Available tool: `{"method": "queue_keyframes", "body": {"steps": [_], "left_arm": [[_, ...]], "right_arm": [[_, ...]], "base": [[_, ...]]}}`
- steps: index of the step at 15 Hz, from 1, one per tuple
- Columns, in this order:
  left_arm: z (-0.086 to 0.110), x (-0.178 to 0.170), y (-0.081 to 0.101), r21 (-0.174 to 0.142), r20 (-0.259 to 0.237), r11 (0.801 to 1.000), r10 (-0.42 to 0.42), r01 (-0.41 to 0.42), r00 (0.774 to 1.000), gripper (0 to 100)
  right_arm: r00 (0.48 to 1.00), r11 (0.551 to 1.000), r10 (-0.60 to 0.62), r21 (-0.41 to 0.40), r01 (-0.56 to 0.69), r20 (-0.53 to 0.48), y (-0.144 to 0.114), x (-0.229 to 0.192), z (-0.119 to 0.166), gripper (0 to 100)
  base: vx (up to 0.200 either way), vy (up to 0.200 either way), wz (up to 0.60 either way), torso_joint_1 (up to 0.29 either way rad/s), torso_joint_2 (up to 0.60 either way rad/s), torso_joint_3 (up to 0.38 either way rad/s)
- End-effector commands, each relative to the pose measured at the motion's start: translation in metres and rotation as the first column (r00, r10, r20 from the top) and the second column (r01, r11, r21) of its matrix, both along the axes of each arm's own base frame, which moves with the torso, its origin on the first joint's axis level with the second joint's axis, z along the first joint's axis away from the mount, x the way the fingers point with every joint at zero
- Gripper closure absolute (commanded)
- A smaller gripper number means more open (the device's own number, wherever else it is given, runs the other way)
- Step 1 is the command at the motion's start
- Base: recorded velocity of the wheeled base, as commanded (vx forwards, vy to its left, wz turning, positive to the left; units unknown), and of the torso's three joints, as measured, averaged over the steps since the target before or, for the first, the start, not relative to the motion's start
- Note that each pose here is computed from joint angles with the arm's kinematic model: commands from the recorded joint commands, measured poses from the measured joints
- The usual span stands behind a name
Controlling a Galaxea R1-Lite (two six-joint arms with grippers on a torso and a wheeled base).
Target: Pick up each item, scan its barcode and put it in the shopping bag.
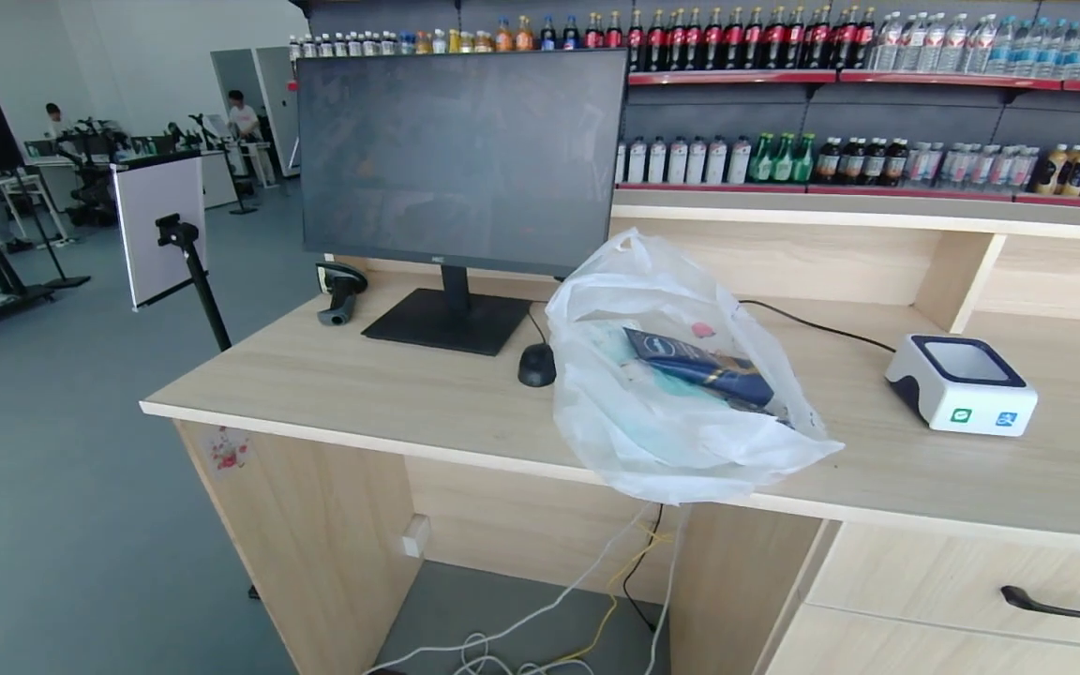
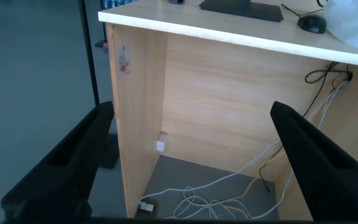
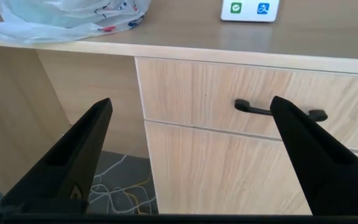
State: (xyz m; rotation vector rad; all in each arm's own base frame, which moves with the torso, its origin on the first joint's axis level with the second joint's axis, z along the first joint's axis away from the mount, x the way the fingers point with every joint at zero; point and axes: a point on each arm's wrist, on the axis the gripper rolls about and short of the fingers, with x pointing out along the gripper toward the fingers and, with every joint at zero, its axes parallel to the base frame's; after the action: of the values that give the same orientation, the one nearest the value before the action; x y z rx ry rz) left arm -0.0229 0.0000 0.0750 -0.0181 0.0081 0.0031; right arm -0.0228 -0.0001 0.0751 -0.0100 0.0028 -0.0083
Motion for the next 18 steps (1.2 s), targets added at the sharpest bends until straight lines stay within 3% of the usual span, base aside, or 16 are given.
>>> {"method": "queue_keyframes", "body": {"steps": [1, 8, 18], "left_arm": [[0.0000, 0.0001, 0.0000, 0.000, -0.001, 1.000, 0.000, 0.000, 1.000, 0], [-0.0002, 0.0001, 0.0000, 0.000, -0.003, 1.000, 0.000, 0.000, 1.000, 0], [0.0000, 0.0001, 0.0000, 0.000, -0.001, 1.000, 0.000, 0.000, 1.000, 0]], "right_arm": [[1.000, 1.000, 0.002, -0.004, -0.002, 0.000, 0.0000, 0.0000, 0.0000, 0], [1.000, 1.000, 0.001, -0.002, -0.001, 0.000, 0.0000, 0.0000, 0.0000, 0], [1.000, 1.000, 0.001, -0.008, -0.001, 0.000, 0.0000, 0.0000, 0.0000, 0]], "base": [[0.000, 0.000, -0.60, -0.012, -0.01, 0.002], [0.000, 0.000, -0.51, 0.001, 0.00, 0.003], [0.000, -0.200, 0.00, 0.001, 0.00, 0.001]]}}
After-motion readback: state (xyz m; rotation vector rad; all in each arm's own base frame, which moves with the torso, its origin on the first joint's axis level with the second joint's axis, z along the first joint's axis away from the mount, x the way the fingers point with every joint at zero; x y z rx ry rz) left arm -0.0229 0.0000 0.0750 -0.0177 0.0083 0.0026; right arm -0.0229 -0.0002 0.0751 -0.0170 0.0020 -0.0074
